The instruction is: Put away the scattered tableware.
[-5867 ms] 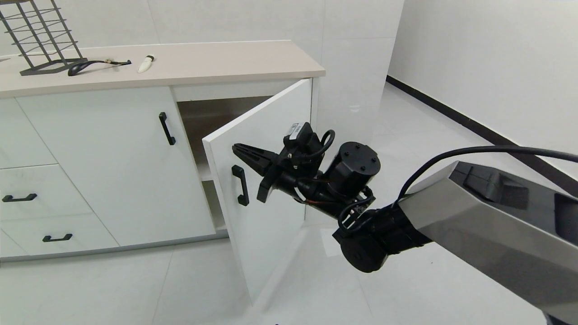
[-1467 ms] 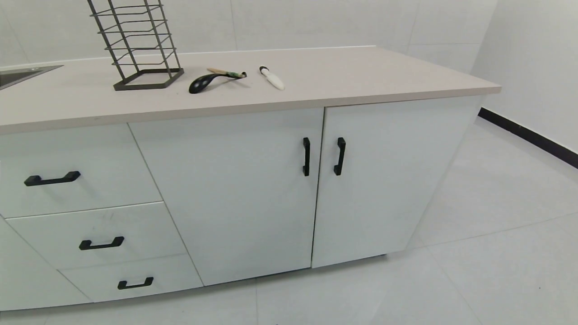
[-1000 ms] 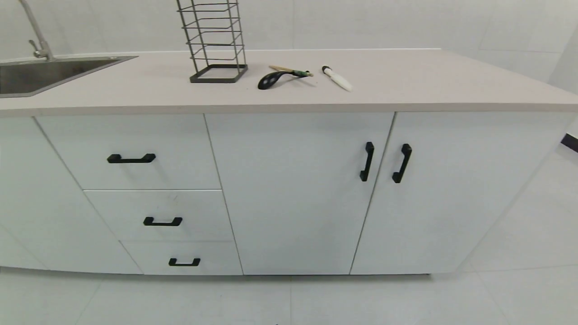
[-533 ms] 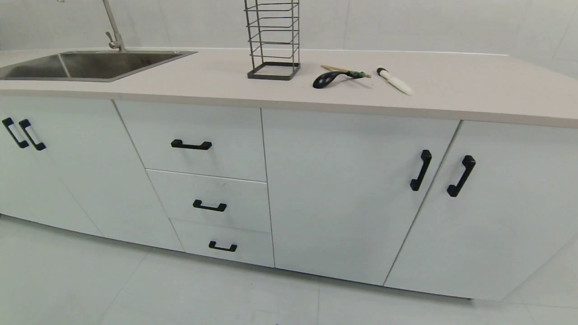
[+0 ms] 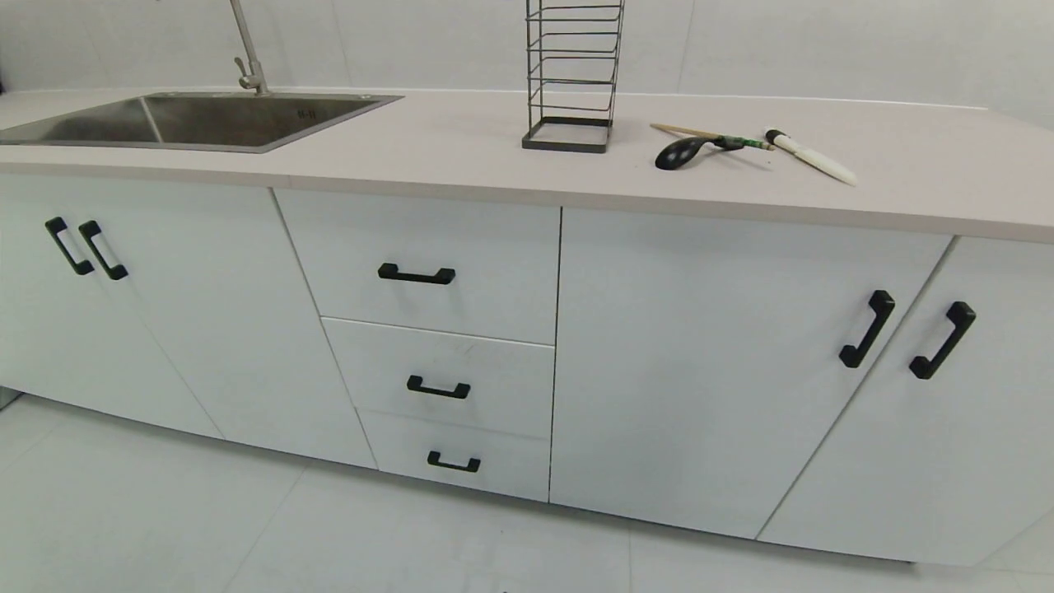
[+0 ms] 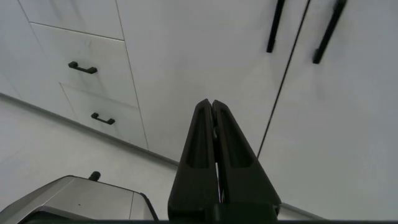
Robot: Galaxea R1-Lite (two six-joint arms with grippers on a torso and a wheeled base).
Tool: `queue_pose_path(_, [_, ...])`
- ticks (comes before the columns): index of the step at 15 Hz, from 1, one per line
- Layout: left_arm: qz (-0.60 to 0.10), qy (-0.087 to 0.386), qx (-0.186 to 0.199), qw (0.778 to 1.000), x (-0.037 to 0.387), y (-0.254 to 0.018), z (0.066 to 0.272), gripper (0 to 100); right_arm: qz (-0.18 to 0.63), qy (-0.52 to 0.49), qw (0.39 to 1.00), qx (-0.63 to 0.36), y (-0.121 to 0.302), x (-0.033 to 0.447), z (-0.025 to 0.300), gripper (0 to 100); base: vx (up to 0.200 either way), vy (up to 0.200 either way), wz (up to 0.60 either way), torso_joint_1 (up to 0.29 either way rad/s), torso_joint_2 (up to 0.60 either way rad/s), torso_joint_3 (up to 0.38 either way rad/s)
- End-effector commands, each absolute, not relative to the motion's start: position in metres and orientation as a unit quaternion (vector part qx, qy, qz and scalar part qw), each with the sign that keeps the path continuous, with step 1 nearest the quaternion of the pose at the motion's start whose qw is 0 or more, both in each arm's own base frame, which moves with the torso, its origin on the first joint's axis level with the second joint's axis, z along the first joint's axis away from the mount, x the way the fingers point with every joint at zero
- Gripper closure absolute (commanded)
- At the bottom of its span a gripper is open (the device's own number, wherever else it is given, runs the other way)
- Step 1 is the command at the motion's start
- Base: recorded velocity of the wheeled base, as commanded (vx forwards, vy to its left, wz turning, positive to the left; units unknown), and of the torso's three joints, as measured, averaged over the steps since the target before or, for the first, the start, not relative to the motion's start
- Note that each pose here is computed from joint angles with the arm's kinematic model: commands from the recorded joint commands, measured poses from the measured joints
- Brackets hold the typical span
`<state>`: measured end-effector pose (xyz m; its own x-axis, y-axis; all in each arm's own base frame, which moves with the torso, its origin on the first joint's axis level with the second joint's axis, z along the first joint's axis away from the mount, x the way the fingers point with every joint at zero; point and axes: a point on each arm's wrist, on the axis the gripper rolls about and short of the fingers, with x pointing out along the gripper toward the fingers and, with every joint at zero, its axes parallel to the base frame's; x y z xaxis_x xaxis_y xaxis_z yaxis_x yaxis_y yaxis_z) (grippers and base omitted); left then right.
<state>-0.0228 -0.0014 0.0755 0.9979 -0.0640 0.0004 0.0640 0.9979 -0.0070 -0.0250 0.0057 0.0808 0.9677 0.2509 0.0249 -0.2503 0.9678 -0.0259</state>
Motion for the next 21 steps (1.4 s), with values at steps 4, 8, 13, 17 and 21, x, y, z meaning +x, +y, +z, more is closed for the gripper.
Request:
queue_pose_path(4, [-0.033,-0.001,-0.003,0.999,-0.0228,-0.0015,0.0756,0,0.125,-0.013,0.992,-0.008,0.0056,-0.0248,0.0809,100,0.100,0.000,0.00,0.001,0.00,0.001])
queue_pose_path(8, [-0.033,-0.001,-0.005,0.999,-0.0228,-0.0015,0.0756,0,0.125,-0.013,0.992,-0.008,0.0056,-0.0248,0.0809,100,0.000,0.000,0.00,0.000,0.00,0.000])
queue_pose_path(13, [-0.033,-0.001,-0.005,0.999,-0.0228,-0.0015,0.0756,0,0.125,-0.013,0.992,-0.008,0.0056,-0.0248,0.0809,100,0.080,0.000,0.00,0.003,0.00,-0.001])
queue_pose_path(17, [-0.033,-0.001,-0.005,0.999,-0.0228,-0.0015,0.0756,0,0.125,-0.013,0.992,-0.008,0.0056,-0.0248,0.0809,100,0.000,0.000,0.00,0.000,0.00,0.000])
queue_pose_path(21, [-0.049,-0.006,0.030,0.998,-0.0229,-0.0022,0.0764,0,0.125,-0.013,0.992,-0.008,0.0056,-0.0248,0.0809,100,0.000,0.000,0.00,0.000,0.00,0.000])
